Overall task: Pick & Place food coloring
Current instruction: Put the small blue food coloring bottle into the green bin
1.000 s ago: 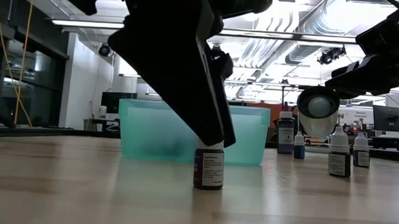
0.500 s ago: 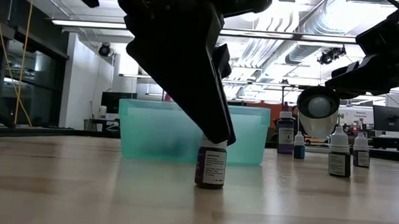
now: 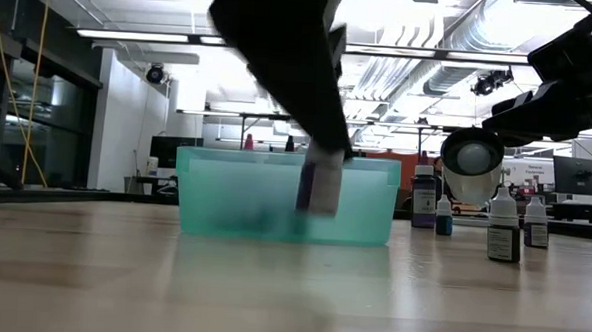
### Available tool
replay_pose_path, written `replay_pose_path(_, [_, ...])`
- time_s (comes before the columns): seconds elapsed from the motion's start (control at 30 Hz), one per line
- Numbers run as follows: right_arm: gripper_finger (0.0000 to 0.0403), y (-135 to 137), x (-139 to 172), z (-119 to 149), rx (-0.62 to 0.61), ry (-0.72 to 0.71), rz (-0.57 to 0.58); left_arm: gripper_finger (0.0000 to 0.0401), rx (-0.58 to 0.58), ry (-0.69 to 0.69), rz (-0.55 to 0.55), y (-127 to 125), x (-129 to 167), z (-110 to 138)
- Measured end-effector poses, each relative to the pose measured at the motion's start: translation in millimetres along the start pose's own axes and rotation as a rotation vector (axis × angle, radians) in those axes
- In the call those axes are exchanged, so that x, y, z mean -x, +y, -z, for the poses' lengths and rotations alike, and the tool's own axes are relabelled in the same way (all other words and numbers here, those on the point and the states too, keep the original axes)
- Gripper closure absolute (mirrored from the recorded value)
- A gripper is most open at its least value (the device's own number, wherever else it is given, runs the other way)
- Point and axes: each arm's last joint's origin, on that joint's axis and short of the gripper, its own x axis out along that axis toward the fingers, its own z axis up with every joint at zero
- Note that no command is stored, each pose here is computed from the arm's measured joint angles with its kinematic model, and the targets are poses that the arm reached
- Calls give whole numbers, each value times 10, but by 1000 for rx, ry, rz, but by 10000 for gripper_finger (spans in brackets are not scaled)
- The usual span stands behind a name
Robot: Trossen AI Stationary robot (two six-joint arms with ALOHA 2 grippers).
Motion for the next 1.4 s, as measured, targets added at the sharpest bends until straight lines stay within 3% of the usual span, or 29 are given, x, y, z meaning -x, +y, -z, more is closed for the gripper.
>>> replay_pose_path(0.23, [402, 0, 0, -1, 0, 0, 0, 376, 153, -13, -118, -25, 449, -296])
replay_pose_path(0.6, [402, 0, 0, 1, 0, 0, 0, 376, 555, -120, -277, -7, 916, -493])
replay_pose_path(0.8, [402, 0, 0, 0, 0, 0, 0, 370, 727, -205, -396, 74, 927, -488])
replay_pose_path(1.03, [402, 0, 0, 0, 0, 0, 0, 367, 841, -230, -527, 385, 746, -411])
replay_pose_path(1.4, [402, 0, 0, -1, 0, -1, 0, 365, 1001, -251, -543, 761, 316, -219])
